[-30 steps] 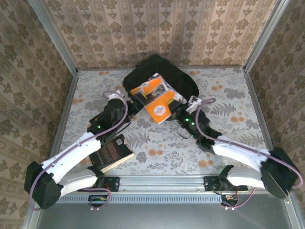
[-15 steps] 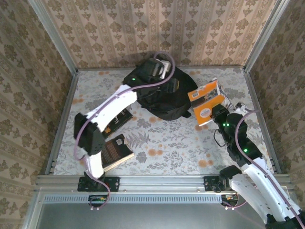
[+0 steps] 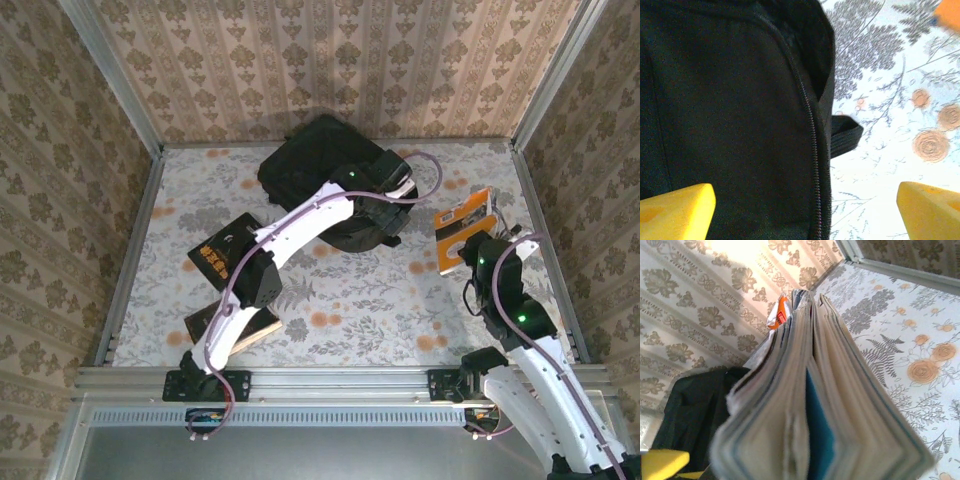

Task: Pack the student bag
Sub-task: Open the student bag at the top-center of the table.

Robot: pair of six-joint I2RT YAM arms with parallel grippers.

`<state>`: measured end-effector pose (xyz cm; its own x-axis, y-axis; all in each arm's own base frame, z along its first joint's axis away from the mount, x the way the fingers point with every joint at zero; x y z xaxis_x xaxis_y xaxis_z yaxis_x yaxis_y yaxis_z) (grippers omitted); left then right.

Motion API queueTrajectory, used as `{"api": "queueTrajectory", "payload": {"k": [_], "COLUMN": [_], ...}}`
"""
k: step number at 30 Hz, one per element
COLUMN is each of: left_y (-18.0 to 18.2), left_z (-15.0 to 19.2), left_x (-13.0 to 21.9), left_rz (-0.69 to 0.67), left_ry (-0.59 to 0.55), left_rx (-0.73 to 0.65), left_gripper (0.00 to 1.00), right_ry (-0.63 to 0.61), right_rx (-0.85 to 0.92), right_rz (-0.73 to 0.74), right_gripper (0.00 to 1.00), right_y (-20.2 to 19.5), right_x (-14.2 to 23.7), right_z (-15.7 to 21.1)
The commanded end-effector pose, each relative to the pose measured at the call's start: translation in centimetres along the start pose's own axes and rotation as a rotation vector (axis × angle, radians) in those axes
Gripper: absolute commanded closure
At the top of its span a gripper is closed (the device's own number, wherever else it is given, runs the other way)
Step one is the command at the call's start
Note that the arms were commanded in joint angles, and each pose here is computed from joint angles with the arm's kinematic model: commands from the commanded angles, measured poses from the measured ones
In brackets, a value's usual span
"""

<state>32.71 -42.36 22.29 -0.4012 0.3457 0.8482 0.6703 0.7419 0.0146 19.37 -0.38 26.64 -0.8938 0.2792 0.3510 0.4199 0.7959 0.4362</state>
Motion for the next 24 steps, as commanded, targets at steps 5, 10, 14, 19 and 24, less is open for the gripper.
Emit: {"api": "queueTrajectory", "payload": {"k": [5,10,14,19,24], "left_y": [2.5,3.7,4.7,5.5,6.9], "left_z": [1.7,2.0,1.7,0.5,-0.4], "left_x": [-1.6,-2.0,-1.5,0.5,2.3], "left_rz": [-0.184,-0.201,-0.21,-0.165,-0.108], "left_ry": [0.102,0.12,0.096,0.017,-0.036], "left_rx": [-0.054,-0.013,0.017,0.069,0.147], "left_gripper": [0.07,0.16,0.35,0.7,1.0], "right_ry": [-0.034,-0.003,0.02,0.06,0.118], "right_rx": [-0.076,-0.108,-0.124,-0.119,-0.092], "right_rz": [-0.066,-0.094,-0.131,-0.183,-0.317], "right_gripper": [1.0,1.0,1.0,1.0,1.0], "right_y": [0.1,0.0,0.3,1.1,3.2], "right_x": [0.0,-0.6,-1.0,-1.5,-2.0], "right_z": [-1.1,-0.4,0.0,0.4,0.6]}}
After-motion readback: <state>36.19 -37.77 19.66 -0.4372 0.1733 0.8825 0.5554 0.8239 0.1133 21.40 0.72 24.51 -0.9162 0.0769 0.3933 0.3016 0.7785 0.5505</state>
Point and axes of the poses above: each hand's point on the last joint's axis, 136 mm out from that joint toward the fingers, its own x axis back along the fingers, its own y axis along the line the jaws close on, z = x × y, the point moved 7 cm from there along x, back along the fingers, and after that the axes turned 11 degrees about x, right-handed, at the moved point
